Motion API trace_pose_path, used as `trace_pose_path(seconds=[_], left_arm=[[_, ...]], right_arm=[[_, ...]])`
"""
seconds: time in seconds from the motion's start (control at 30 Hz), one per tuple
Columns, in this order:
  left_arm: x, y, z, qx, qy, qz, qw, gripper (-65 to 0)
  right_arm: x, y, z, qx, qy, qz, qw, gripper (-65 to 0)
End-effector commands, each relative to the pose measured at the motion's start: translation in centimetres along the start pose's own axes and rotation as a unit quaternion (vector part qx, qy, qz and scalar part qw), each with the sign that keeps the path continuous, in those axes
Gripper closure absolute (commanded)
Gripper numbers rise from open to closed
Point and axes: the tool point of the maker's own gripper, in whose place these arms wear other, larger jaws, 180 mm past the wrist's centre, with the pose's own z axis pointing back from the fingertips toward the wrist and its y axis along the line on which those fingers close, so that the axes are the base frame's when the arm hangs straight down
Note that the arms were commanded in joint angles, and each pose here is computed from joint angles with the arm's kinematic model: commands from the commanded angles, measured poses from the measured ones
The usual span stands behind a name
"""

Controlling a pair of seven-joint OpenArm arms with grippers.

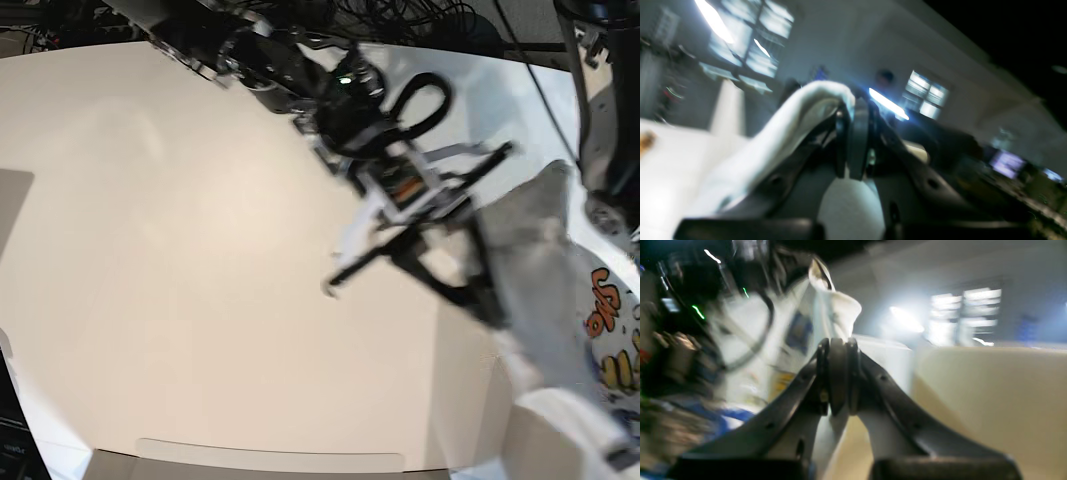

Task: Layout the t-shirt on the table in an organized manner, then fold the t-shirt properly
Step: 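Lift the shirt high with both grippers, holding it hanging, then hold the shirt up with the left gripper while the right gripper swings over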

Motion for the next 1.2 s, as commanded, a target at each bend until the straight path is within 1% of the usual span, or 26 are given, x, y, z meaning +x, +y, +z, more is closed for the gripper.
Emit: trace_pose_path(seconds=[0.0,0.07,0.1,0.2,0.27,0.33,0.43,0.47,0.53,0.57,0.6,0.63,0.73,0.8,0.83,0.93,0.97,1.0,1.07,1.13,1.17], left_arm=[[0.5,-2.0,-1.4,-0.029,-0.021,0.005,0.999,-0.6],[-4.3,-3.1,-4.1,-0.044,0.021,0.028,0.998,-0.6],[-7.4,-3.6,-5.2,-0.05,0.044,0.044,0.997,-0.6],[-16.1,-6.0,-7.6,-0.064,0.114,0.073,0.989,-0.6],[-22.1,-8.0,-8.3,-0.073,0.155,0.089,0.981,-0.6],[-26.8,-10.2,-8.7,-0.083,0.182,0.096,0.975,-0.6],[-32.2,-13.3,-8.4,-0.097,0.209,0.099,0.968,-0.6],[-33.5,-13.9,-8.3,-0.098,0.215,0.099,0.967,-0.6],[-35.8,-14.3,-7.9,-0.092,0.228,0.098,0.964,-0.6],[-36.2,-13.9,-7.7,-0.085,0.228,0.104,0.964,-0.6],[-36.2,-13.3,-7.7,-0.078,0.224,0.11,0.965,-0.6],[-35.8,-12.6,-7.7,-0.07,0.218,0.114,0.967,-0.6],[-33.0,-9.3,-7.6,-0.034,0.177,0.131,0.975,-0.6],[-29.9,-7.7,-7.9,-0.022,0.148,0.127,0.98,-0.6],[-27.3,-6.5,-8.0,-0.015,0.131,0.112,0.985,-0.6],[-20.8,-3.2,-7.6,0.012,0.081,0.093,0.992,-0.6],[-18.8,-1.8,-7.0,0.026,0.065,0.086,0.994,-0.6],[-16.5,-0.9,-6.7,0.034,0.047,0.075,0.996,-0.6],[-12.2,0.1,-6.2,0.044,0.017,0.048,0.998,-0.6],[-9.3,0.3,-5.9,0.047,-0.003,0.024,0.999,-0.6],[-8.2,0.3,-5.8,0.048,-0.011,0.015,0.999,-0.6]], right_arm=[[0.8,-1.1,0.9,-0.018,-0.013,0.015,0.9996,0.0],[-1.2,-2.7,3.4,-0.038,0.026,0.053,0.9976,0.0],[-2.2,-3.3,4.8,-0.047,0.048,0.071,0.9952,0.0],[-4.7,-5.0,8.7,-0.076,0.111,0.117,0.9839,0.0],[-5.5,-5.6,11.3,-0.092,0.138,0.138,0.9765,0.0],[-6.2,-6.9,14.1,-0.119,0.168,0.157,0.9658,0.0],[-6.7,-10.4,18.9,-0.179,0.218,0.191,0.9401,0.0],[-6.7,-11.7,20.4,-0.203,0.234,0.205,0.9285,0.0],[-6.5,-13.9,23.4,-0.254,0.268,0.223,0.9023,0.0],[-6.5,-14.4,24.4,-0.268,0.279,0.228,0.8936,0.0],[-6.4,-14.7,25.0,-0.273,0.286,0.232,0.8887,0.0],[-6.3,-14.7,25.2,-0.269,0.286,0.235,0.8888,0.0],[-6.1,-14.3,24.8,-0.251,0.276,0.241,0.896,0.0],[-6.1,-13.4,23.3,-0.232,0.255,0.23,0.9101,0.0],[-6.0,-12.7,22.4,-0.216,0.241,0.223,0.9195,0.0],[-5.6,-9.1,18.5,-0.153,0.181,0.181,0.9547,0.0],[-5.2,-7.9,17.1,-0.134,0.158,0.165,0.9642,0.0],[-4.7,-6.8,15.8,-0.12,0.135,0.153,0.9715,0.0],[-3.5,-4.7,13.2,-0.09,0.087,0.133,0.9832,0.0],[-2.1,-3.1,11.0,-0.064,0.041,0.121,0.9898,0.0],[-1.5,-2.7,10.2,-0.057,0.022,0.119,0.991,0.0]])
